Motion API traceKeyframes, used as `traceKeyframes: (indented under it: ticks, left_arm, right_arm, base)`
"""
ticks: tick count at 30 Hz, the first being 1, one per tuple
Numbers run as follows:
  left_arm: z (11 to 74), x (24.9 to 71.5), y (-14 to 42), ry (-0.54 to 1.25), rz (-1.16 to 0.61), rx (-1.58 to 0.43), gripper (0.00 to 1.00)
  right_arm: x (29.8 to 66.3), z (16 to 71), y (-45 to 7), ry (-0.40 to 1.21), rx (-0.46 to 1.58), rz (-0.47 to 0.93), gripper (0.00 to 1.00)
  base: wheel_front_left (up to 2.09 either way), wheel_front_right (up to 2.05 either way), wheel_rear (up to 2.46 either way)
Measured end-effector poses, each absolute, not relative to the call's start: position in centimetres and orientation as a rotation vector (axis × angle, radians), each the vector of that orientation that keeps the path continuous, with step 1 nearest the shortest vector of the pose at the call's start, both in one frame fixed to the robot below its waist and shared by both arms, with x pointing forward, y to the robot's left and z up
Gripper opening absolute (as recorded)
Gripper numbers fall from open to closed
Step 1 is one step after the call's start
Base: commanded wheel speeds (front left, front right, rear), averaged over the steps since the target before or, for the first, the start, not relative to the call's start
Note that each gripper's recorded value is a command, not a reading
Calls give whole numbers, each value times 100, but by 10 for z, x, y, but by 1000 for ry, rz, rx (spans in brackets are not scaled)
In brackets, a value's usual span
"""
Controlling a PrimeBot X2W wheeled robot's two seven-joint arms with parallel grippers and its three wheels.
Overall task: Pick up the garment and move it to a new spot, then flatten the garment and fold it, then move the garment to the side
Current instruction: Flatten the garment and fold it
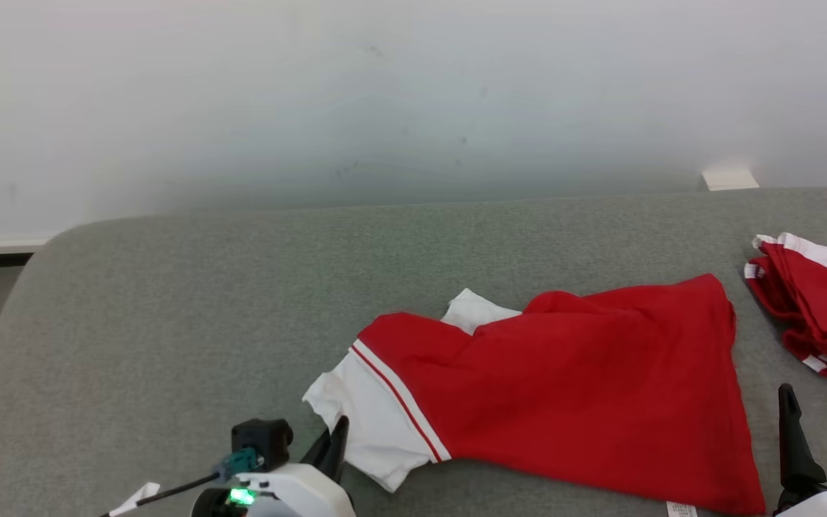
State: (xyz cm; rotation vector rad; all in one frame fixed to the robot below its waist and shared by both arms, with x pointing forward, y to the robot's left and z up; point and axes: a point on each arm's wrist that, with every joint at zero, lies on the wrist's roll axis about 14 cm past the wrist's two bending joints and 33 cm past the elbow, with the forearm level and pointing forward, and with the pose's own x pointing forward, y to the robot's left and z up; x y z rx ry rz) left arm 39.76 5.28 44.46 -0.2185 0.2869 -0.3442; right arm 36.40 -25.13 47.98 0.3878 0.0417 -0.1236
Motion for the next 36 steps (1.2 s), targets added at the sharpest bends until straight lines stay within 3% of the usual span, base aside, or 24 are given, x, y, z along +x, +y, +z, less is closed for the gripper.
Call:
traceKeyframes:
  ticks: [15, 16, 17, 25, 36]
  left_arm:
    - [430, 358, 118, 323, -145, -230, 0]
    - [429, 357, 118, 328, -142, -233, 26]
    - [429, 357, 119, 329, -140, -235, 100]
    - [439, 364, 130, 288, -113, -234, 100]
    - [515, 390, 160, -27, -97, -129, 100]
  right_arm:
    - [387, 485, -224, 60, 366, -40, 100]
    - [387, 484, -223, 61, 365, -38, 100]
    - [388, 484, -222, 62, 367, -37, 100]
    - [384, 491, -225, 39, 366, -47, 100]
    - [371, 533, -235, -130, 326, -52, 100]
  base:
    - [0, 0, 0]
    - [0, 0, 0]
    - [0, 0, 0]
    - [0, 0, 0]
    - [0, 0, 0]
